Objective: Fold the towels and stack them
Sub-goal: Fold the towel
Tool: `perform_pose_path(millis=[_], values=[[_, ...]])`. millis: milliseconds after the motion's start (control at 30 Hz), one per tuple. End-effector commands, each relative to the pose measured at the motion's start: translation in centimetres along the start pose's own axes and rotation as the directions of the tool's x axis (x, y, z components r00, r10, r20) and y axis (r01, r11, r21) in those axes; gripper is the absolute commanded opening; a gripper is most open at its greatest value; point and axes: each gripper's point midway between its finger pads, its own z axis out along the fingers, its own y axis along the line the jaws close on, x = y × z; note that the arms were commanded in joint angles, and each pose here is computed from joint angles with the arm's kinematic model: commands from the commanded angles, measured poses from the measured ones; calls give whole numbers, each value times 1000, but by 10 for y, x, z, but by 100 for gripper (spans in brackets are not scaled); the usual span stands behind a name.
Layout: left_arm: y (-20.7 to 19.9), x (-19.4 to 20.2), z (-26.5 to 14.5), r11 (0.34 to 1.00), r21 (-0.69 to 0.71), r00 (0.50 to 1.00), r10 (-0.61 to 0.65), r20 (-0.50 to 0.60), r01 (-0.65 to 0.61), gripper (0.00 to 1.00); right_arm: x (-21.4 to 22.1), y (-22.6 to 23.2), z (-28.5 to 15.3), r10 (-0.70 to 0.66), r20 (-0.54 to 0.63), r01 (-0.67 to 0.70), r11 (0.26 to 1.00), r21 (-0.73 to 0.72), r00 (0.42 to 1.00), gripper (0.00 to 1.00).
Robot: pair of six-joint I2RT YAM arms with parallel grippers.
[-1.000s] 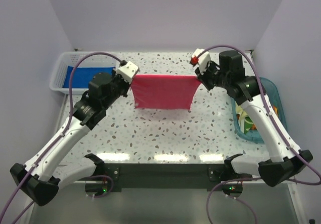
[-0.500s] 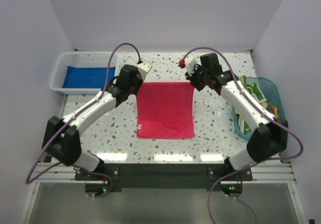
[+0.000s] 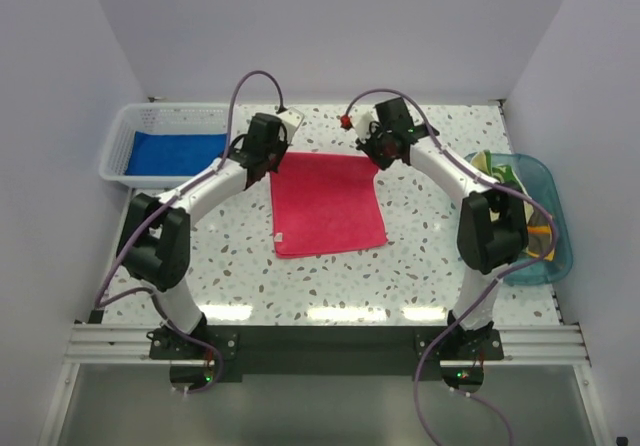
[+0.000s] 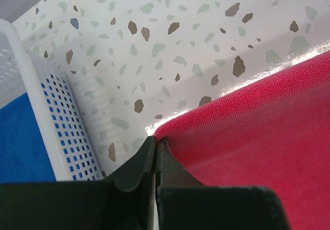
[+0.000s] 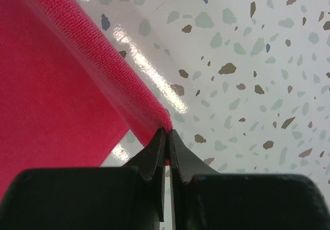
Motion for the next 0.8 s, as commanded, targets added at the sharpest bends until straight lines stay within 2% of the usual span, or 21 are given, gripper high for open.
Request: perform_pose_path(millis=[0, 233, 400, 533, 633, 767], values=[[10, -8, -23, 999, -13, 998, -28, 56, 29, 0, -1, -10, -26, -12, 19, 11, 999, 49, 1000, 0], [-15, 41, -50, 994, 54, 995, -93, -44, 96, 0, 34, 15, -37, 34, -56, -34, 999, 2, 998, 0], [-36, 71, -64, 984, 93, 982, -141, -125, 153, 0, 48, 41, -50, 113, -112, -122, 989, -79, 987, 0], [-44, 98, -71, 982, 94, 970, -141, -198, 162, 0, 68, 53, -59, 195, -186, -209, 976, -61, 963, 0], [-48, 109, -75, 978, 95, 961, -158, -228, 183, 0, 73, 59, -64, 295, -198, -307, 951, -36, 935, 0], [-50, 119, -79, 973, 81, 946, -186, -266, 215, 0, 79, 64, -72, 358, -198, -367, 930, -7, 912, 0]])
